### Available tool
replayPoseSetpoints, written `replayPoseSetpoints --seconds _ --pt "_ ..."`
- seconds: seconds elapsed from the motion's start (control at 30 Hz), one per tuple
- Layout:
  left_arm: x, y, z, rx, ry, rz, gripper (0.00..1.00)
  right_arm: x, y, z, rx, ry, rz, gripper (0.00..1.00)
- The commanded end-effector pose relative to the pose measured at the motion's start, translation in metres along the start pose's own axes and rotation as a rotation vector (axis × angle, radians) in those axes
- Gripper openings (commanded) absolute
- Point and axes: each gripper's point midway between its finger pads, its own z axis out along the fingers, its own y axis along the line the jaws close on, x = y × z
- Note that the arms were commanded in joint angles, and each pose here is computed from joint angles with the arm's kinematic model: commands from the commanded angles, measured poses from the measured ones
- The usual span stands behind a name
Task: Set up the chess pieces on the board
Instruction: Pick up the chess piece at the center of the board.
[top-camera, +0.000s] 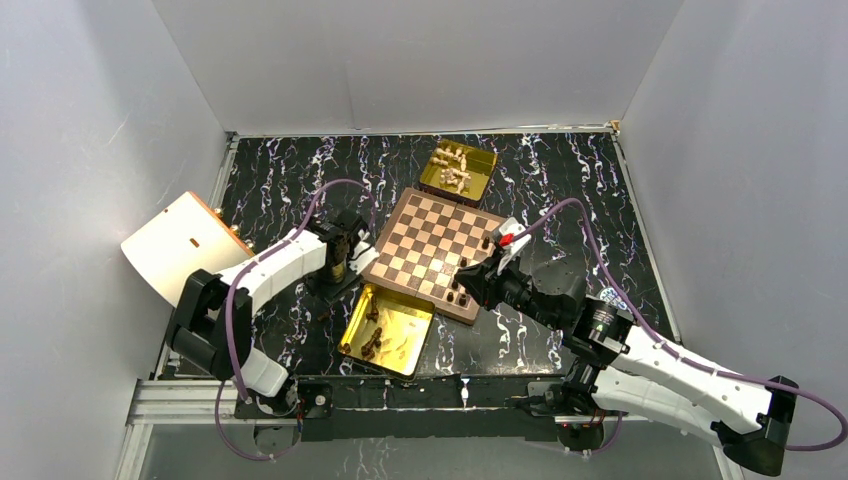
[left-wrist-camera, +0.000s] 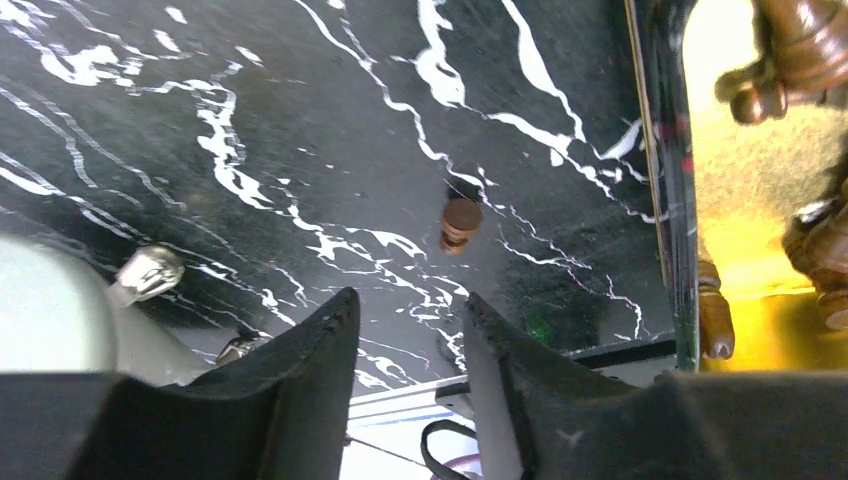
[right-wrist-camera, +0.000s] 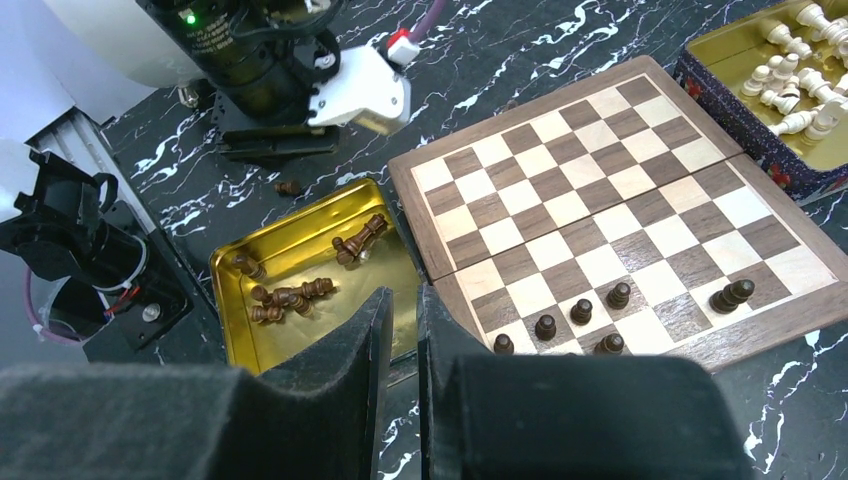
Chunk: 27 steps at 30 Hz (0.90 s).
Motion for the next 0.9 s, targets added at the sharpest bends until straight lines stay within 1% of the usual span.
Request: replayPoseSetpoints --seconds 0.0,0.23,0.37,0.47,0.87 --pt "0.018 -0.014 0.006 0.074 0.032 0.053 0.38 -0.012 0.000 -0.003 0.007 -0.046 -0.006 0.24" --pt "0.014 -0.015 0.016 0.066 0.011 0.056 0.36 -0.013 0.002 0.001 -0.003 -0.050 -0.003 0.23" --pt "0.011 -0.015 0.020 0.071 0.014 0.063 0.38 -0.013 0.002 0.002 -0.002 -0.045 -0.003 0.23" --pt "0.005 -0.015 0.021 0.077 -0.002 0.069 0.38 -0.013 0.002 0.001 0.000 -0.049 -0.002 0.23" --pt "0.008 -0.021 0.035 0.104 0.036 0.086 0.36 -0.014 -0.003 -0.002 0.018 -0.055 -0.009 0.24"
